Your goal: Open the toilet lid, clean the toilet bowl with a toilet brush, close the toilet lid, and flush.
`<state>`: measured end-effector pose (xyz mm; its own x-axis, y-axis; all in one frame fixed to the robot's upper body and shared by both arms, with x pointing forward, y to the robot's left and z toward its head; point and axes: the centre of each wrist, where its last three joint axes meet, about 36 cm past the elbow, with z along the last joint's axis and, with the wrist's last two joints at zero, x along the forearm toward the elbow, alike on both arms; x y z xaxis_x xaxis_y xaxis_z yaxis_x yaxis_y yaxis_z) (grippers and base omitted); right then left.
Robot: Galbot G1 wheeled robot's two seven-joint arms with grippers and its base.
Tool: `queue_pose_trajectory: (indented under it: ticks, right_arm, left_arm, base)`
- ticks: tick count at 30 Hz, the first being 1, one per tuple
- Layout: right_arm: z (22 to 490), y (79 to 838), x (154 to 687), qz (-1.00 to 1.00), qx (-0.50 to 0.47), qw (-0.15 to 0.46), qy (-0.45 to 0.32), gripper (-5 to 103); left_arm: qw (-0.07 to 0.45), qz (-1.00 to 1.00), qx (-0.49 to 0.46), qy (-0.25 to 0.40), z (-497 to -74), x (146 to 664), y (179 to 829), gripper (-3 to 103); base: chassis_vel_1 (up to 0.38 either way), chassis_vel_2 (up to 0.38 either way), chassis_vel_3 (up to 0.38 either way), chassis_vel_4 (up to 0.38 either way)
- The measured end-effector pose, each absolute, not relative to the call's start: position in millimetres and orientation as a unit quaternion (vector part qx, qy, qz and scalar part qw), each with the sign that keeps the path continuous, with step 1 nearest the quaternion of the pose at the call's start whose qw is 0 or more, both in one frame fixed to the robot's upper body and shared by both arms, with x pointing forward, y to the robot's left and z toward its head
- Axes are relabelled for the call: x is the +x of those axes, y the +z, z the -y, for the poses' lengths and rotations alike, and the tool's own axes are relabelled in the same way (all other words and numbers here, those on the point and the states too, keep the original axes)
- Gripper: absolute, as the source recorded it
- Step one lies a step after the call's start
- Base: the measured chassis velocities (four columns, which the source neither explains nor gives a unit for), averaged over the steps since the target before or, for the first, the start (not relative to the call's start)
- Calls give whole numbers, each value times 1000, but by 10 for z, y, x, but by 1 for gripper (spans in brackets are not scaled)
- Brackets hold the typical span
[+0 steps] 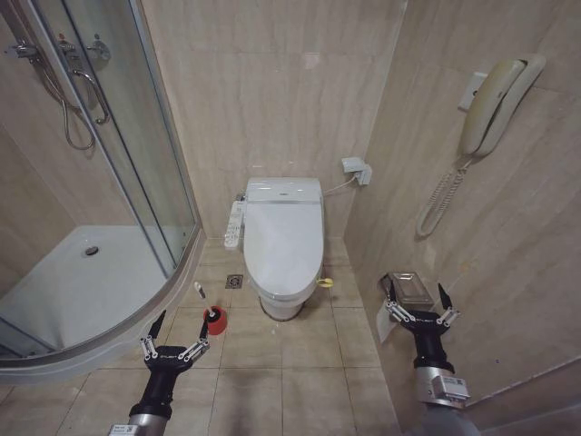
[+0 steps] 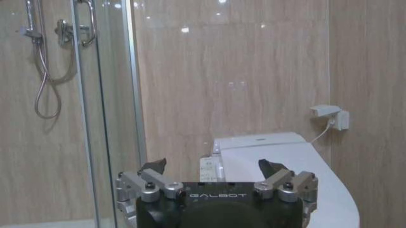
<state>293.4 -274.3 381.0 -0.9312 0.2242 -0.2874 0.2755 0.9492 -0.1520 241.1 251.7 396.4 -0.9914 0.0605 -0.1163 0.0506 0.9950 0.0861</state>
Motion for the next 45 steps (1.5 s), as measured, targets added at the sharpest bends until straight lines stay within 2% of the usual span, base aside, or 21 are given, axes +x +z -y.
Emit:
queue_pose_trajectory:
  ticks: [45]
  right_arm:
    - [2744,3810,2934,-978,128,134,-95,100]
  left_arm:
    - [59,-997,28,42,-2517,2412,3964,98]
  base:
    - [-2,-5,2,7]
